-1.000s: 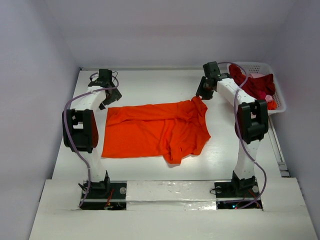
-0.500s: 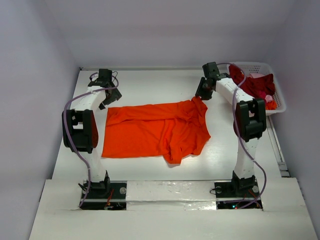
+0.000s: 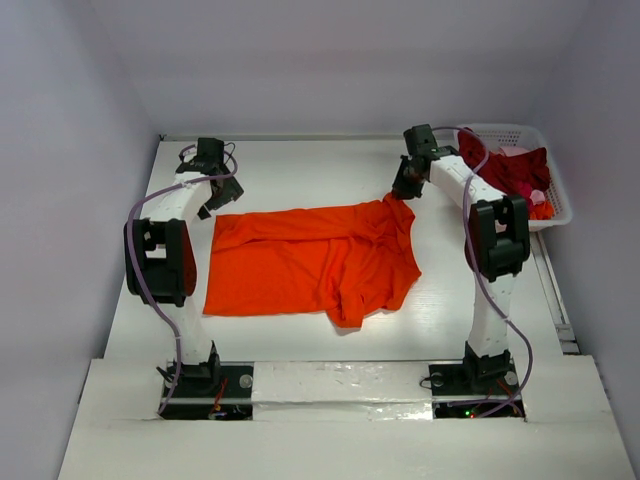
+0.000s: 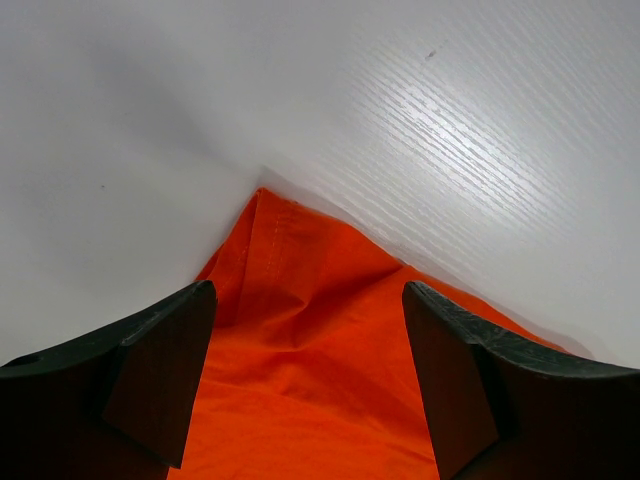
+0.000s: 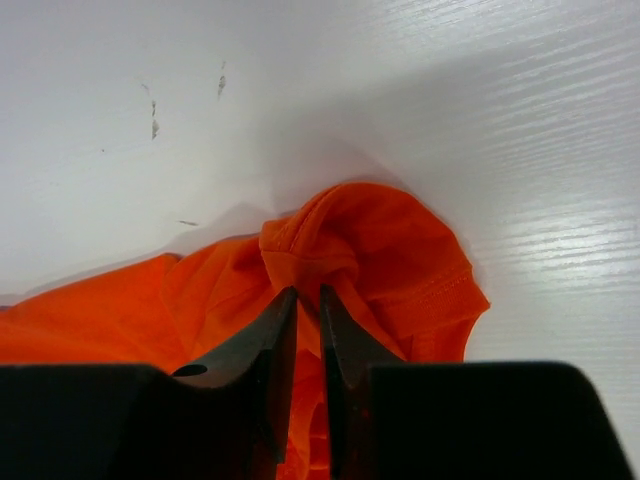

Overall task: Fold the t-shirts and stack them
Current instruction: Fold the flattened tshirt in 1/3 of the way

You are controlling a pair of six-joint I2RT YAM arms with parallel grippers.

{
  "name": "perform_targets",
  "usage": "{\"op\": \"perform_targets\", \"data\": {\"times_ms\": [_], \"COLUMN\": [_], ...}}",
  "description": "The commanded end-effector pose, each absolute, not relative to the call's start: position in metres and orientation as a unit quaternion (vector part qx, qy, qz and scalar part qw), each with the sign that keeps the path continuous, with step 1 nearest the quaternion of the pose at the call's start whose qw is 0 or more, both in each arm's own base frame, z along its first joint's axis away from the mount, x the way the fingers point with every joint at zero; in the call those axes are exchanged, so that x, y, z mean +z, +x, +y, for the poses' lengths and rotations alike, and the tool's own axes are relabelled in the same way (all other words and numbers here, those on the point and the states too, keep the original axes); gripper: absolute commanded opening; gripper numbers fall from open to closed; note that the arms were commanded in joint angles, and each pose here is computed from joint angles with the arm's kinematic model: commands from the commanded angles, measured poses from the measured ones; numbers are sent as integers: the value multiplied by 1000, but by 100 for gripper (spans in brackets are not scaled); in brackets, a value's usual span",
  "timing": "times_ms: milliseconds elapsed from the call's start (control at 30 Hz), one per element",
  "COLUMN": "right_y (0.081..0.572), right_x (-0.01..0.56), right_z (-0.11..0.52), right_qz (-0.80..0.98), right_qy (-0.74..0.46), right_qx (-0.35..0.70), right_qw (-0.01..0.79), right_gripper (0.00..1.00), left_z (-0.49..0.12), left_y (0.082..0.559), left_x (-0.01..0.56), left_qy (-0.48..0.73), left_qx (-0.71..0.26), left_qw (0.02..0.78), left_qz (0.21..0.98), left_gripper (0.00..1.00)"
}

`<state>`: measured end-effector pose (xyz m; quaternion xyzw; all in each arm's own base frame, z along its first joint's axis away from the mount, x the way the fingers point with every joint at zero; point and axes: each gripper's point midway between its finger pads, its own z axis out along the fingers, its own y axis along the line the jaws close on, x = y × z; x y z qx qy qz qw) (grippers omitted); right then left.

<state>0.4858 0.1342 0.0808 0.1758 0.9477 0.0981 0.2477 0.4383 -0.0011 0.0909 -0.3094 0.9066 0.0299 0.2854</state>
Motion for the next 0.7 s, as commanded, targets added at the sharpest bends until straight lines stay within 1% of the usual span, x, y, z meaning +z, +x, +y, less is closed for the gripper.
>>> {"op": "perform_targets", "data": {"times_ms": [0, 167, 233, 267, 367, 667], "right_y": [504, 508, 511, 512, 518, 538], "right_x": [88, 77, 78, 76, 78, 97], "right_z": [133, 135, 130, 130, 118, 92], "right_qz": [942, 944, 941, 941, 936, 925], "right_qy": [170, 175, 183, 185, 204, 224], "right_qx": [98, 97, 97, 96, 93, 81], "right_qw": [270, 264, 268, 267, 270, 297], "right_gripper": [20, 19, 14, 9, 0, 0], "left_z": [3, 4, 5, 5, 5, 4], "left_y": [437, 437, 437, 437, 437, 436], "left_x": [115, 119, 121, 122, 125, 124], "left_qy": [-308, -305, -305, -304, -304, -303], "left_qx": [29, 31, 32, 32, 33, 31], "left_qw": [310, 312, 314, 314, 316, 315], "left_qz": [899, 899, 899, 899, 898, 899], "left_gripper": [73, 73, 73, 73, 73, 73]}}
